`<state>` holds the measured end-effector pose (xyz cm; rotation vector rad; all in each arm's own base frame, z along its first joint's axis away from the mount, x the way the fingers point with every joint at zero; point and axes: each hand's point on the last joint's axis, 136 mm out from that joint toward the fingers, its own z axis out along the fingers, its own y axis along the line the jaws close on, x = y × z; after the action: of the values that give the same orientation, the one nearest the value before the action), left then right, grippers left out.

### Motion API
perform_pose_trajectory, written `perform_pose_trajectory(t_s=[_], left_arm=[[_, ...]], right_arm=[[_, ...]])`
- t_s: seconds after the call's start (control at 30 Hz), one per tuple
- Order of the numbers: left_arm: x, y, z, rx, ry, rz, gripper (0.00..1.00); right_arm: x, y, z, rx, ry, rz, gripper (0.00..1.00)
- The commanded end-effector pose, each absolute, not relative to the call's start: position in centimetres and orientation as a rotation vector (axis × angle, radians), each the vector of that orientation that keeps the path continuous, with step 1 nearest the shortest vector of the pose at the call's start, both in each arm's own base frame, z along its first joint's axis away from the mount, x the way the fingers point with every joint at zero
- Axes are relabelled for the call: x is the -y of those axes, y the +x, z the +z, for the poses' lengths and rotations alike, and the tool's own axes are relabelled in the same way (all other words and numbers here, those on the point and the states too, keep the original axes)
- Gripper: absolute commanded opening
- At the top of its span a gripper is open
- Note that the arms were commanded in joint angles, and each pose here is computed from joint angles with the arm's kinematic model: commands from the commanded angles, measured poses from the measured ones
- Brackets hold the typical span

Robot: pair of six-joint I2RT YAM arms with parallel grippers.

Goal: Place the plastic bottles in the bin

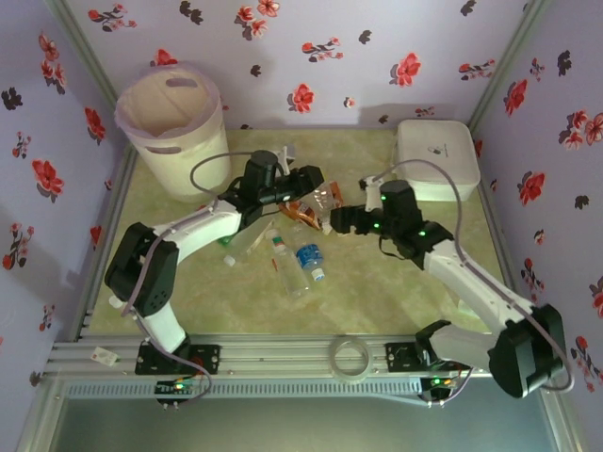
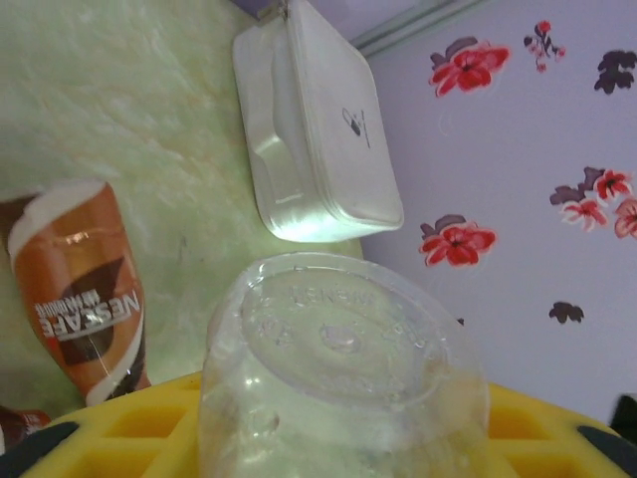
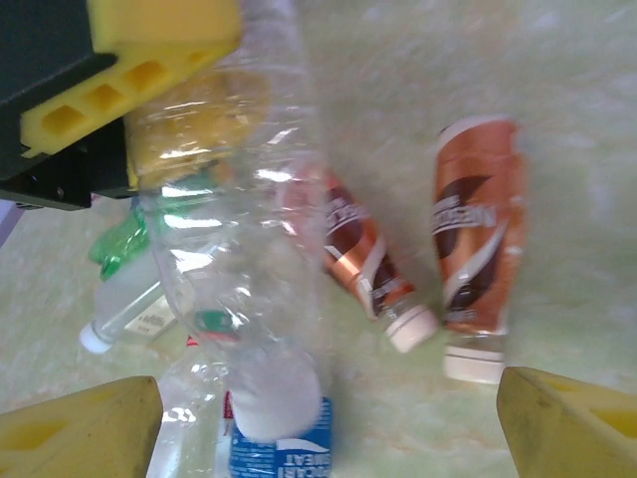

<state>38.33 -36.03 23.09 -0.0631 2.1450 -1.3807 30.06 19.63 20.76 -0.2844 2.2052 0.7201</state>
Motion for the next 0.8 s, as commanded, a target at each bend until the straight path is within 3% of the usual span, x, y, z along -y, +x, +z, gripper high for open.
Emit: perform_pose_trajectory(t_s=[0.0,0.27,0.37,0.57,0.77], left_arm=[[33.9,39.7,30.7,-1.963,0.009,-1.342,0.43],[26.0,42.2,45.9,-1.713,0.059,-1.074,0.38],[22.2,43.9,49.5,-1.659,0.013,-0.992,0.36],[12.1,48.2,52.2,-1.580,-0.185,-0.813,0.34],[1.8,51.7,51.0,-1.564,-0.374,-0.559,0.33]], right_arm=[[-16.7,29.3,20.1,-2.241,-0.233,0.644,0.88],[-15.3,29.3,18.3,-2.292,-0.164,0.622,0.88],[-15.3,29.6,18.0,-2.295,-0.148,0.614,0.87],[-14.0,29.2,17.6,-2.321,-0.137,0.528,0.87],[-13.1,28.6,17.2,-2.337,-0.128,0.480,0.87]])
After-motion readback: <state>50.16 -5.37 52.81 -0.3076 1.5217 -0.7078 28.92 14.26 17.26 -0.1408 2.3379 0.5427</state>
